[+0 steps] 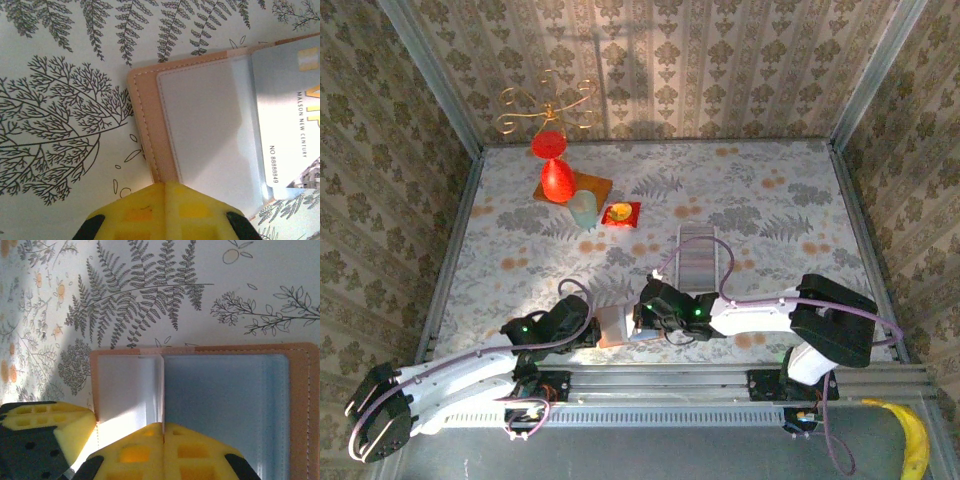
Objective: Put the credit cards into the card holder
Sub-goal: Insert the credit card into the card slot.
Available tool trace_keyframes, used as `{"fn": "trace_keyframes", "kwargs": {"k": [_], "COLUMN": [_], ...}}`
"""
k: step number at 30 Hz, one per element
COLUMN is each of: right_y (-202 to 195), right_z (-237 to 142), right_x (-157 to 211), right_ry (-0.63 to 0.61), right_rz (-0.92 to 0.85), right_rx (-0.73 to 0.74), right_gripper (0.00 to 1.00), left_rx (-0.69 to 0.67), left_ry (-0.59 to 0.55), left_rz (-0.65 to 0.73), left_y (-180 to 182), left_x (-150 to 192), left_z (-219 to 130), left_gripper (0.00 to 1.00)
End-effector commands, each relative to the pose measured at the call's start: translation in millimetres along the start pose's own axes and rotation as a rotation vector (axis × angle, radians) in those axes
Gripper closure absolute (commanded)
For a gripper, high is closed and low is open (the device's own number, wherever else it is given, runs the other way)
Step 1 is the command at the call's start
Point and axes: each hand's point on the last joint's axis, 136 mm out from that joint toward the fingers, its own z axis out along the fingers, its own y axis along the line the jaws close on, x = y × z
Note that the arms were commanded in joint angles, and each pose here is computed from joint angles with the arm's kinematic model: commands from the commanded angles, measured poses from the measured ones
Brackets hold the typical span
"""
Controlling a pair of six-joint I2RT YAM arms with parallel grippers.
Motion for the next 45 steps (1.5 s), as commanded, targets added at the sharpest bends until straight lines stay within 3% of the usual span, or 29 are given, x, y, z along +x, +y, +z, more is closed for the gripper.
{"fn": "trace_keyframes", "kwargs": {"k": [1, 45], "right_y": [-2.2, 13.3], "right_z": [3.1, 7.1], "right_x": [-4.5, 15.7], "right_ry": [-0.045, -0.001], "right_rz": [0.024, 0.154], "right_rx": [0.011, -0.159], "right_gripper": [1.00, 1.00], "left_rx": [-0.006, -0.013], "left_ry": [0.002, 0.005], "left_rz": [0.005, -0.001], "left_y": [4.1, 6.6], "left_x": [2.2, 3.9], "left_z": [1.7, 2.5], "left_gripper": [0.95, 0.96]}}
